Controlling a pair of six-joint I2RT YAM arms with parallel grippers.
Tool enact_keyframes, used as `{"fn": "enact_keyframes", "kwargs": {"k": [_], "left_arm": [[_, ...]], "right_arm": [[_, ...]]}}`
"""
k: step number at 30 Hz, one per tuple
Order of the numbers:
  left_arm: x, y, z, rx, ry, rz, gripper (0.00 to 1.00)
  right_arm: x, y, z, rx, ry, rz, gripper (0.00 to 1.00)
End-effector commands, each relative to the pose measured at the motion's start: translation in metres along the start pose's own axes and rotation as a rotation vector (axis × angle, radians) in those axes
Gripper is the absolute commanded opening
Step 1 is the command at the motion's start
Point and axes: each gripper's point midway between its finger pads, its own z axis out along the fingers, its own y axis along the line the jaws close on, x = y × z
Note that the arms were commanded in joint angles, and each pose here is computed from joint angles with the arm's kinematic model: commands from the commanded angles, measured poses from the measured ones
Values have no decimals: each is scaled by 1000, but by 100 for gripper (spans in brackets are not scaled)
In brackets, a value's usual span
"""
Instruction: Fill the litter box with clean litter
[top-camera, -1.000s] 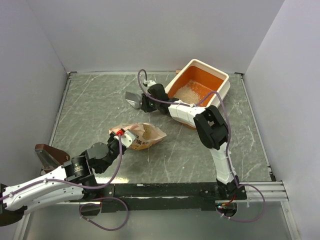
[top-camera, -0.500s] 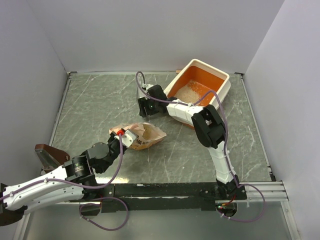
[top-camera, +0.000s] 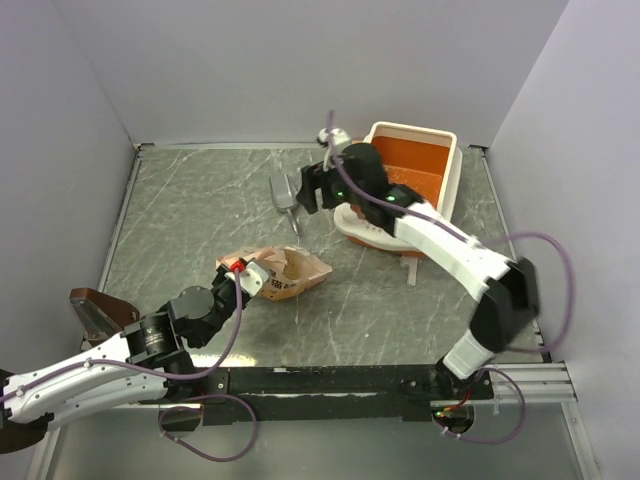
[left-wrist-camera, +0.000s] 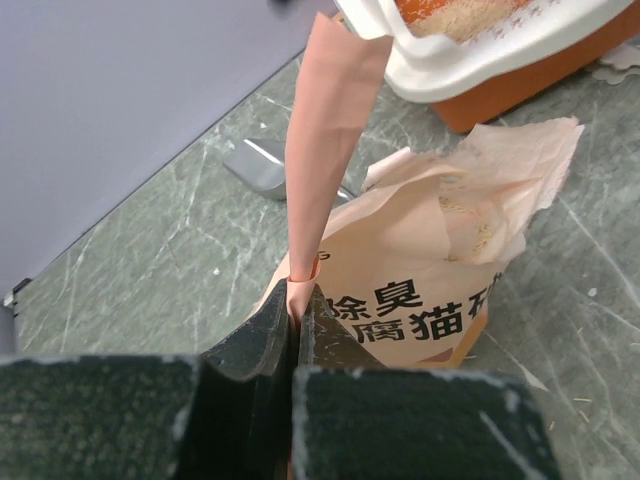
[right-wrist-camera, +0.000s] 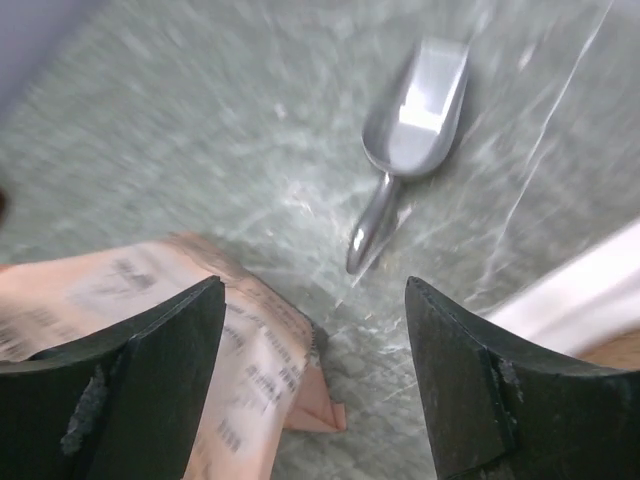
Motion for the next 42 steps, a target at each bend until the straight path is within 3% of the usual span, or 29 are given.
{"fn": "enact_keyframes", "kwargs": {"k": [1, 16, 20, 28, 42], "left_arm": [[-29, 25, -11, -77, -93, -52, 1], [-36, 26, -15, -55, -99, -58, 1], [-49, 34, -21, -59, -103, -73, 1], [-40, 34, -24, -47, -31, -51, 1], [-37, 40, -34, -64, -88, -98, 1]], "right_arm": [[-3, 6, -36, -36, -13, -52, 80], [56, 22, -133, -106, 18, -72, 81], [70, 42, -152, -236, -3, -115, 84], [111, 71, -144, -454, -25, -358, 84], [94, 100, -111, -608, -69, -493, 85]]}}
